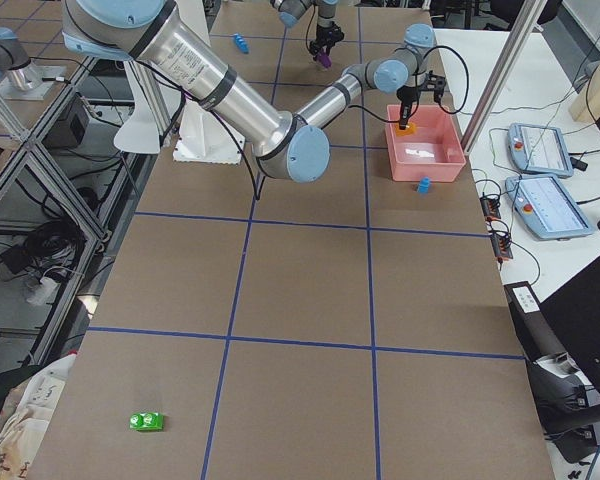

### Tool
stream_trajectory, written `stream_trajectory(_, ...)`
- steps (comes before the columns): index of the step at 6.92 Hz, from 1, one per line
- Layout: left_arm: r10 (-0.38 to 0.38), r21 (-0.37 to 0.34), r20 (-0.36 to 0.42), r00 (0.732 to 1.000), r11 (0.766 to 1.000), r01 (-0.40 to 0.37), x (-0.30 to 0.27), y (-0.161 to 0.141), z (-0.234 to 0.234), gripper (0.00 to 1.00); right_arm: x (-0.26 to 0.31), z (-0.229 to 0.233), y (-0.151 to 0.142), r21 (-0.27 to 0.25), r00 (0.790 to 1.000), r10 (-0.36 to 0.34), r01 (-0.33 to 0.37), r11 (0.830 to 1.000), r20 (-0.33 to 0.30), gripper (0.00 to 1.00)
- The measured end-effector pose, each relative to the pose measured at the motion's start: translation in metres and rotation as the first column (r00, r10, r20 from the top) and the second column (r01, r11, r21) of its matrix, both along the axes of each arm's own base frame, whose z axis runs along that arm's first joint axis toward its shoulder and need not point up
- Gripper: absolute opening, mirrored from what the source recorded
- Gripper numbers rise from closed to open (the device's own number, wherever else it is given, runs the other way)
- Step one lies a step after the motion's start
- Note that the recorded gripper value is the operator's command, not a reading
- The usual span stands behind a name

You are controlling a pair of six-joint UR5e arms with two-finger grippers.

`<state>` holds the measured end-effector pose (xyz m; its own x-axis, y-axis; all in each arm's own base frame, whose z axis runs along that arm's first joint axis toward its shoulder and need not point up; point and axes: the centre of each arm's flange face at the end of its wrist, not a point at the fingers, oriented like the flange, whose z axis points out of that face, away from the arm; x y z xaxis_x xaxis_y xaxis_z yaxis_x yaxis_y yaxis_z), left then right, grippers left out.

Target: Put all blocks into box

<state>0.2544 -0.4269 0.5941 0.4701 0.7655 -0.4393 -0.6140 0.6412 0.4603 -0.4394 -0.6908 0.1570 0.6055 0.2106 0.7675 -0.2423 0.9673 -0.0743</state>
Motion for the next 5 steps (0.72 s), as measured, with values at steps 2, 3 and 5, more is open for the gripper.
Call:
stream_trajectory(2,-0.010,0.004,-0.015,1.000,1.000,0.010,0.000,-0.001,-0.011,0.00,-0.028,0.003,-0.010,0.024,0.996,0.086,-0.086,0.996,-0.017,0.00)
stream_trajectory(3,-0.025,0.014,-0.036,0.999,1.000,0.026,0.000,-0.002,-0.027,0.00,-0.042,0.005,-0.017,0.033,0.990,0.143,-0.142,0.989,-0.015,0.29)
stream_trajectory(5,-0.143,-0.009,-0.111,0.983,0.990,0.143,0.015,-0.024,-0.088,0.00,-0.057,0.008,-0.021,0.053,0.980,0.199,-0.198,0.979,-0.001,1.00)
